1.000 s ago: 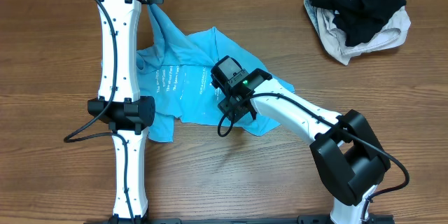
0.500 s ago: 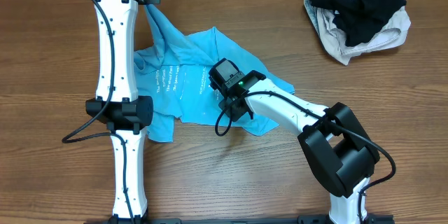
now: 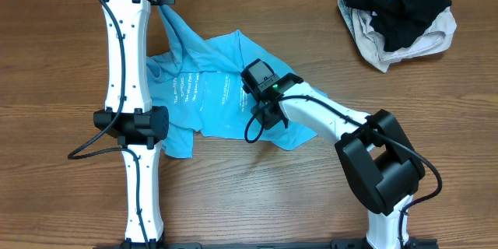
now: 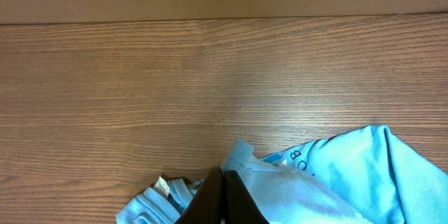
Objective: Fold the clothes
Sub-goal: 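Lift the T-shirt with both grippers and swing it toward the robot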
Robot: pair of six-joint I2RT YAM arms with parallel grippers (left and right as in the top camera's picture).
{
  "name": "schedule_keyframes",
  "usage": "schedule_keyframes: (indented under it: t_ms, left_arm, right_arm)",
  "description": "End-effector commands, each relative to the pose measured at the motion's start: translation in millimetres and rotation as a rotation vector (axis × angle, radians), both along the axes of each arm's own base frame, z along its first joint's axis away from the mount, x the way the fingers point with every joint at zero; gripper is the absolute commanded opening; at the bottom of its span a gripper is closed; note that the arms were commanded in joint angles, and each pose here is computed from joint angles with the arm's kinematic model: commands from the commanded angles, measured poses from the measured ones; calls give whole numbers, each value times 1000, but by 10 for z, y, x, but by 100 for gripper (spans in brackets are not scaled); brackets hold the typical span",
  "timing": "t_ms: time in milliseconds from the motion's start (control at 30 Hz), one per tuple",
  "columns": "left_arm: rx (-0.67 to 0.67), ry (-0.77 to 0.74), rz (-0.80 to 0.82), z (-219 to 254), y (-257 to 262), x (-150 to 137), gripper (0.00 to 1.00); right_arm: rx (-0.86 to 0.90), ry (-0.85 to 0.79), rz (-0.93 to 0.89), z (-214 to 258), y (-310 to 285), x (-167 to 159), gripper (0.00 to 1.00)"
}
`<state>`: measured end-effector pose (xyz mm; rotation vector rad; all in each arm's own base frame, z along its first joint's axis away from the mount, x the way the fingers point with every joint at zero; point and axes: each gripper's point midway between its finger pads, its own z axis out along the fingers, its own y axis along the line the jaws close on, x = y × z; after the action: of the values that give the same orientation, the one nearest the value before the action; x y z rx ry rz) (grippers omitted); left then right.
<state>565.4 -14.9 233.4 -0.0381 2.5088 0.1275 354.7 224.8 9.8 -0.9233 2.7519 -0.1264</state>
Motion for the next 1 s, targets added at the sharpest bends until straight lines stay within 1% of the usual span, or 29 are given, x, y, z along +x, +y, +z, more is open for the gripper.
schedule_keyframes:
  t_ms: [0, 67, 167, 300, 433, 567, 700, 833, 967]
  left_arm:
    - [-17, -55, 19, 248, 70, -39, 4]
    - [-17, -61, 26, 286, 106, -53, 4]
    - [-18, -80, 34, 412, 153, -104, 4]
    - [-15, -134, 46, 744, 215, -247, 4]
    - [-15, -207, 50, 1176, 239, -474, 4]
    - [15, -269, 82, 1568, 326, -769, 4]
    - [60, -340, 134, 1948, 455, -1082, 4]
    - [77, -422, 164, 2328, 526, -1427, 4]
    - [90, -511, 197, 2696, 597, -1832, 4]
  right_arm:
    - [26, -36, -75, 151, -10, 181, 4]
    - [51, -58, -123, 344, -42, 279, 4]
    - [103, -113, -193, 792, -137, 455, 4]
    - [188, -231, -280, 1555, -381, 658, 4]
    - [266, -357, -377, 2364, -770, 705, 4]
    - [318, -472, -444, 3019, -1161, 595, 4]
    - [384, -573, -488, 3552, -1462, 400, 4]
    - [454, -677, -519, 3993, -1707, 132, 4]
    - [492, -770, -540, 4326, -1891, -201, 4]
